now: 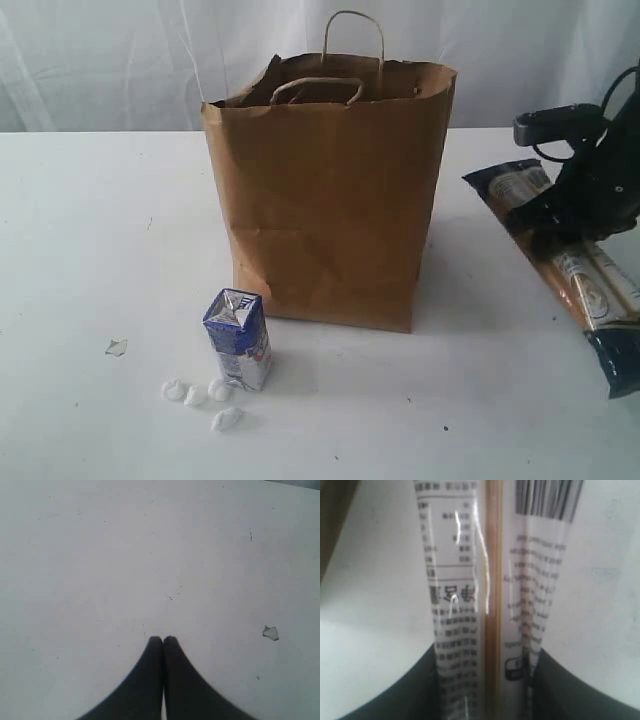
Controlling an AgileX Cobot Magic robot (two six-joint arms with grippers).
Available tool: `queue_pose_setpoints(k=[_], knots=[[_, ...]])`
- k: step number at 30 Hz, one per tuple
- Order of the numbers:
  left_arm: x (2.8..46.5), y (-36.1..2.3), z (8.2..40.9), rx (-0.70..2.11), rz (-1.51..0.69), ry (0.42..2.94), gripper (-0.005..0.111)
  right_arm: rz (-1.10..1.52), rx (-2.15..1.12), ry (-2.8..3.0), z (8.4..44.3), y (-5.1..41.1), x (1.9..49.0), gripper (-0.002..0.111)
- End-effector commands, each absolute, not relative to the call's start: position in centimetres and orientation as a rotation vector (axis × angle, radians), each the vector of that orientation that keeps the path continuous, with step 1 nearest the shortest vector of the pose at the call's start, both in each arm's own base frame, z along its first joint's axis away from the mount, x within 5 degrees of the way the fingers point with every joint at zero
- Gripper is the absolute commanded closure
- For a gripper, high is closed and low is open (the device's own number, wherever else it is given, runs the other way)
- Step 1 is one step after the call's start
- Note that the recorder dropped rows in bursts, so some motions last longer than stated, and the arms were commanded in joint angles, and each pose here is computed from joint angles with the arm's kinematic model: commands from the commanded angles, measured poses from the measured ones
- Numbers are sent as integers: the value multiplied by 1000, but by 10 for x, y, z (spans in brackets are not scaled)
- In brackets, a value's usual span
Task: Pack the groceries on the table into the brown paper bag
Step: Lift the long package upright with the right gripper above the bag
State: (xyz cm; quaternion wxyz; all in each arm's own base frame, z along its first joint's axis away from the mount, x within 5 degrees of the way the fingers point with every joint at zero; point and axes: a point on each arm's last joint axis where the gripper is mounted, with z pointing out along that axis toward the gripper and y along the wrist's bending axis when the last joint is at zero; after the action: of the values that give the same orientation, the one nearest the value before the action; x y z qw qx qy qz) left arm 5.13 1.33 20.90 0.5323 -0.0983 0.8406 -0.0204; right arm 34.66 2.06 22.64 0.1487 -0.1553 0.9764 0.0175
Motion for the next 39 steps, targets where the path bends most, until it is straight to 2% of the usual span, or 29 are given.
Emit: queue_pose_setpoints(k=[1,12,19,24,39], knots=[[52,14,207,-231,-38,2011,107,15,-400,2644,268,12,340,108],[52,14,207,-231,-38,2011,107,-77,-240,2219,394,-8,289,108],[52,14,207,-231,-38,2011,107,120,-114,1866,466,4,255,108],[52,14,207,-231,-38,2011,107,442,37,1704,486,16,255,108],[52,14,207,-231,-38,2011,107,1000,102,1377,505,46,279,108]])
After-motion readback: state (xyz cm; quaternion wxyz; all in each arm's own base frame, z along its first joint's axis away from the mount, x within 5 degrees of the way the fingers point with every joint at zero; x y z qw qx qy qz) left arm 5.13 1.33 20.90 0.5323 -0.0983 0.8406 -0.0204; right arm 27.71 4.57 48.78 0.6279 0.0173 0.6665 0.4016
